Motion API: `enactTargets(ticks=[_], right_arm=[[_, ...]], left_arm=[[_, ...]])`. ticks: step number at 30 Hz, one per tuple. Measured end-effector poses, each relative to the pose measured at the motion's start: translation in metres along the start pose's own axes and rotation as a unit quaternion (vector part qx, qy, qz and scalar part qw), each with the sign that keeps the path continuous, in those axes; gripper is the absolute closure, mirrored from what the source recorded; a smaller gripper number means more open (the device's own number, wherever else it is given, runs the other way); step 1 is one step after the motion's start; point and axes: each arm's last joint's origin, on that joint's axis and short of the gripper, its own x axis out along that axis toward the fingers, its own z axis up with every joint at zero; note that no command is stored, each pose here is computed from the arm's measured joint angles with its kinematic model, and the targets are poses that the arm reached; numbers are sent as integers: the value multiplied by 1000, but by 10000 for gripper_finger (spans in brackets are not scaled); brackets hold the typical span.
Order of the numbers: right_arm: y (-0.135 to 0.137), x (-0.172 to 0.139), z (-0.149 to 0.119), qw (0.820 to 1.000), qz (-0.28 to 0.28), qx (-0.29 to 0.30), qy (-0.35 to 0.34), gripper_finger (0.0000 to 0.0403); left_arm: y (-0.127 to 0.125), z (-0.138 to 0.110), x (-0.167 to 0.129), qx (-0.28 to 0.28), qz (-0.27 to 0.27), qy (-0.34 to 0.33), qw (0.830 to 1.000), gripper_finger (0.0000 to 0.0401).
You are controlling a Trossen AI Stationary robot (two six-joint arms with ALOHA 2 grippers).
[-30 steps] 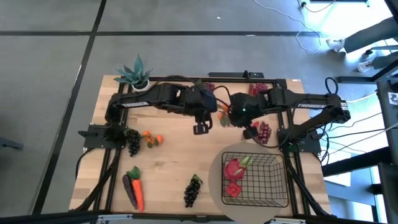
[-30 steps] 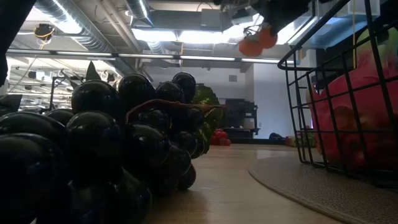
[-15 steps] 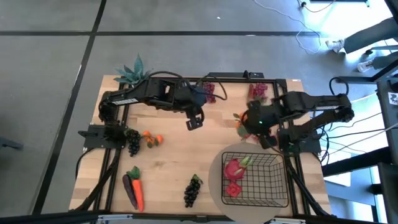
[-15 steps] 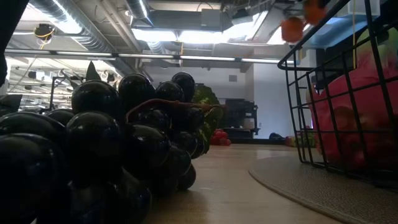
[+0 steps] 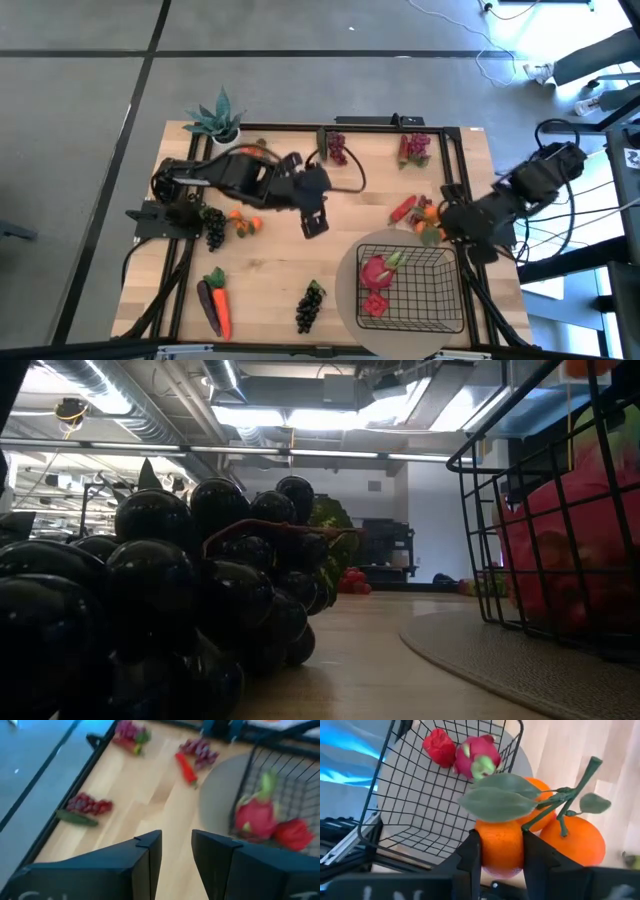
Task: Build produce basket
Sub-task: Put the bottom right tangerines into the black wire basket
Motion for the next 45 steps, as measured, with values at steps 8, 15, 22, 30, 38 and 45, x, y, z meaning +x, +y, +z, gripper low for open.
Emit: enactTargets(ticks=[8, 15, 22, 30, 38, 45], right_arm=[[34, 36, -14, 999, 19, 23, -43, 313], [61, 84, -11, 993, 21, 76, -86, 313], [83, 130, -15, 993, 42, 99, -55, 313], [97, 158, -18, 997, 5, 79, -7, 313], [99, 181, -18, 995, -76, 59, 3, 313], [95, 197, -29, 994, -89, 63, 5, 313]], left_arm=[[-33, -4, -19, 1, -56, -47, 997, 307], [-45, -10, -27, 15, -108, -31, 994, 307], [-52, -15, -31, 37, -137, -21, 990, 307], [-52, -15, -31, 37, -138, -21, 990, 307], [-53, -13, -32, 30, -141, -27, 989, 307], [-54, -13, -32, 28, -155, -24, 987, 307]])
